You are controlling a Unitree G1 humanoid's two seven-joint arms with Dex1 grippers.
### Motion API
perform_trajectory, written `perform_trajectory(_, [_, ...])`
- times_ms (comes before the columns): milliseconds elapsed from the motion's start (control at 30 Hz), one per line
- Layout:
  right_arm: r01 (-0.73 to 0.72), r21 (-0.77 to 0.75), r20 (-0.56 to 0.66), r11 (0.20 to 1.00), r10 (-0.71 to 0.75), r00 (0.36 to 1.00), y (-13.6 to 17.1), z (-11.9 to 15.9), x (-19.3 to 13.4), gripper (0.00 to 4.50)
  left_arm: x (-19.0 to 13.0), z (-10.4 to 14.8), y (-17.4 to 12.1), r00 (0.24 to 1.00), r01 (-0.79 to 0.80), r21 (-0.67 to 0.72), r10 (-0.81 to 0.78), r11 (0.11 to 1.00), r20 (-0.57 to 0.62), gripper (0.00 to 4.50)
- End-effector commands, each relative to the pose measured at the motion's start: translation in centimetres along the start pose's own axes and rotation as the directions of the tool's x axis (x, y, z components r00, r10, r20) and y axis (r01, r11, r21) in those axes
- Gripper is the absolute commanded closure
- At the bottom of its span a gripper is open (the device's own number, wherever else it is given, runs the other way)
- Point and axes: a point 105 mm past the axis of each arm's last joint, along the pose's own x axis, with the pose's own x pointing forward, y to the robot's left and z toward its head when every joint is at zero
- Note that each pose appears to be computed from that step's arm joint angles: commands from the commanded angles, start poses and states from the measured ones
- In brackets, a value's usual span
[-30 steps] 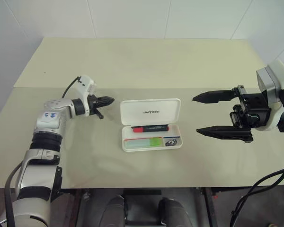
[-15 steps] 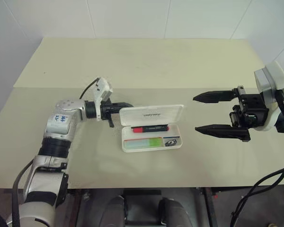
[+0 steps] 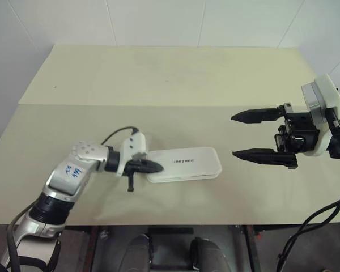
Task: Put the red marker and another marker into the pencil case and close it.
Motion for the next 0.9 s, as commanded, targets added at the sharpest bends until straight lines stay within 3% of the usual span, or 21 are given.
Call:
perform_trajectory(33, [0.001,-0.043,0.002,0.999,-0.001,1.000,0.2,0.6,0.1,0.00,1.4,-2.8,0.1,0.990,-0.065,0.001,0.065,0.998,-0.129,4.47])
perform_trajectory(133, [0.005,-0.039,-0.009,0.999,-0.005,1.000,0.1,0.3,0.0,0.00,1.8,-2.4,-0.3,0.994,-0.059,-0.016,0.058,0.998,-0.098,4.47])
perform_trajectory(267, [0.005,-0.025,-0.035,1.000,-0.005,0.999,0.2,-0.4,-0.3,0.00,0.3,0.5,-0.2,0.996,-0.063,-0.076,0.068,0.995,0.053,4.47])
perform_trajectory(433, [0.043,0.017,-0.089,0.999,-0.041,0.995,-0.7,-2.7,-1.5,0.00,-5.3,2.7,0.0,0.985,-0.084,-0.092,0.097,0.992,0.141,4.47])
perform_trajectory(533, [0.045,0.058,-0.137,0.997,-0.037,0.990,-1.0,-4.7,-2.2,0.00,-7.9,3.0,-0.2,0.984,-0.111,-0.106,0.124,0.988,0.124,4.47])
perform_trajectory(667, [0.064,0.092,-0.169,0.994,-0.048,0.984,-1.8,-7.0,-2.7,0.00,-10.2,2.0,-0.6,0.985,-0.140,-0.153,0.153,0.978,0.076,3.65])
perform_trajectory(900, [-0.003,0.043,-0.148,0.999,0.009,0.989,-2.6,-6.3,-1.8,0.00,-11.8,1.4,-0.5,0.972,-0.212,-0.181,0.227,0.960,0.067,1.30])
